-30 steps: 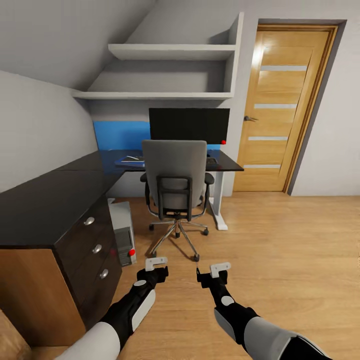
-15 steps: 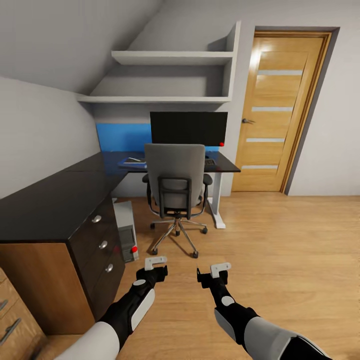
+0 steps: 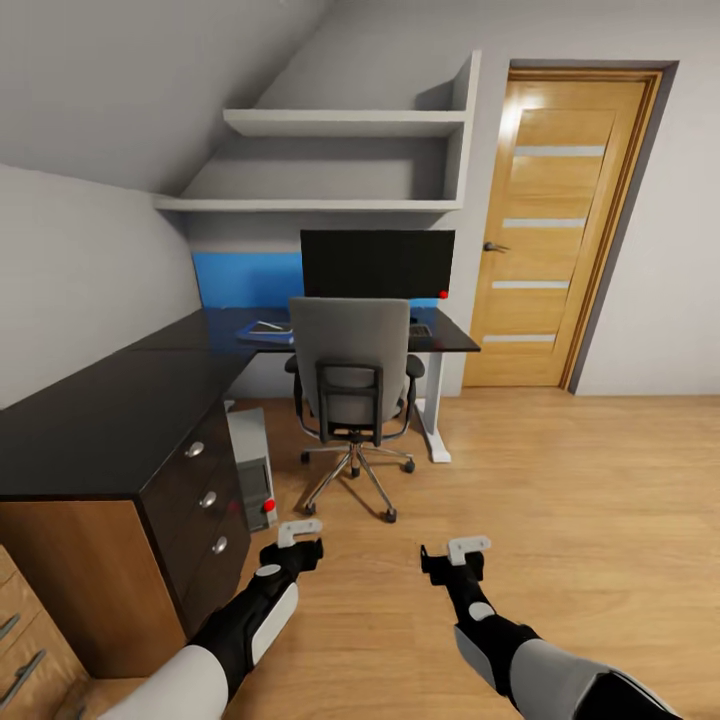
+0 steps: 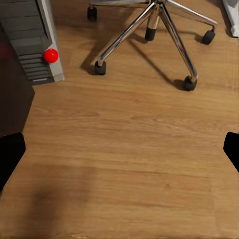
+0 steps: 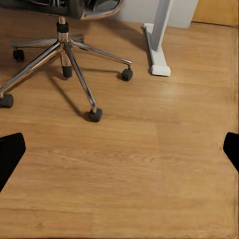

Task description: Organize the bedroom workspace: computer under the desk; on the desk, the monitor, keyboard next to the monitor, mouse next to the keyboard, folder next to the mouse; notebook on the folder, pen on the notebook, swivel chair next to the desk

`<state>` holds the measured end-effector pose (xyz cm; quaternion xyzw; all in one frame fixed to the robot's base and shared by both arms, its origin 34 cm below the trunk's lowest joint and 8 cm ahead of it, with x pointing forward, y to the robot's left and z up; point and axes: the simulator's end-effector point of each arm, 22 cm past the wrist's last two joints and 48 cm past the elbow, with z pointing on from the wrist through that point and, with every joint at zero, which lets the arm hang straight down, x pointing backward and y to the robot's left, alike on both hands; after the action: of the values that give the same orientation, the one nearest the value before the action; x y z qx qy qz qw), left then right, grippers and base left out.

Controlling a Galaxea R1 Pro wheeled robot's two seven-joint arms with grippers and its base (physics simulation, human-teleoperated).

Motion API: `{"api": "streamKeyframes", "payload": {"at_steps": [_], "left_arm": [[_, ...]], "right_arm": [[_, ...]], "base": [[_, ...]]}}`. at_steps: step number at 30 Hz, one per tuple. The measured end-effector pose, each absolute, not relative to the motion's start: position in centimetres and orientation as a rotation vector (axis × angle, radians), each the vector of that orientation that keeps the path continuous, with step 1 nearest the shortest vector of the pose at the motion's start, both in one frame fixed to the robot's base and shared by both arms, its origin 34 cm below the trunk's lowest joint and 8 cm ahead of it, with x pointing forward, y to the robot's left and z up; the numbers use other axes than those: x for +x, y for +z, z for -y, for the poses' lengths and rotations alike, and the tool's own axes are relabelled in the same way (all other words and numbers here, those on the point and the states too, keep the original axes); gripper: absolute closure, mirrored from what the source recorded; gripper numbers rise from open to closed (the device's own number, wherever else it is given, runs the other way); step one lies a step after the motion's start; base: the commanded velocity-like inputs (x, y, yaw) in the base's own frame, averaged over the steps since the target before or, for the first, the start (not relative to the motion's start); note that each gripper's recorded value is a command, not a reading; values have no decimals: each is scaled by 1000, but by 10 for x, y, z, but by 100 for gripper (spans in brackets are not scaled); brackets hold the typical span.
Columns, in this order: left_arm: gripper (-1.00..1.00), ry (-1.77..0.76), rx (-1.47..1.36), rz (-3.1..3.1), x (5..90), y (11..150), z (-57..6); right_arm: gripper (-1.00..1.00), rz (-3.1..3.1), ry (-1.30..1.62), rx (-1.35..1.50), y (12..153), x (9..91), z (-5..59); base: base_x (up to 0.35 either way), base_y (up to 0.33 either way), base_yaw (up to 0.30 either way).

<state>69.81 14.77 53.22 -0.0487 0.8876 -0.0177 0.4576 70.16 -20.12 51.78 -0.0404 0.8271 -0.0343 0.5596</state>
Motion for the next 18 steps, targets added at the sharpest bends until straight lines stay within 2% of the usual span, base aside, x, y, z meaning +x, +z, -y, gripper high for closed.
{"api": "streamKeyframes", "payload": {"at_steps": [10, 18], "left_arm": [[-100, 105, -163, -2260, 659, 483, -206], [-100, 207, -196, -2260, 617, 460, -242]], "right_arm": [[-100, -1958, -169, -57, 503, 663, 256], [-100, -2021, -173, -67, 486, 628, 257]], "base": [[0, 0, 0], [0, 0, 0]]}}
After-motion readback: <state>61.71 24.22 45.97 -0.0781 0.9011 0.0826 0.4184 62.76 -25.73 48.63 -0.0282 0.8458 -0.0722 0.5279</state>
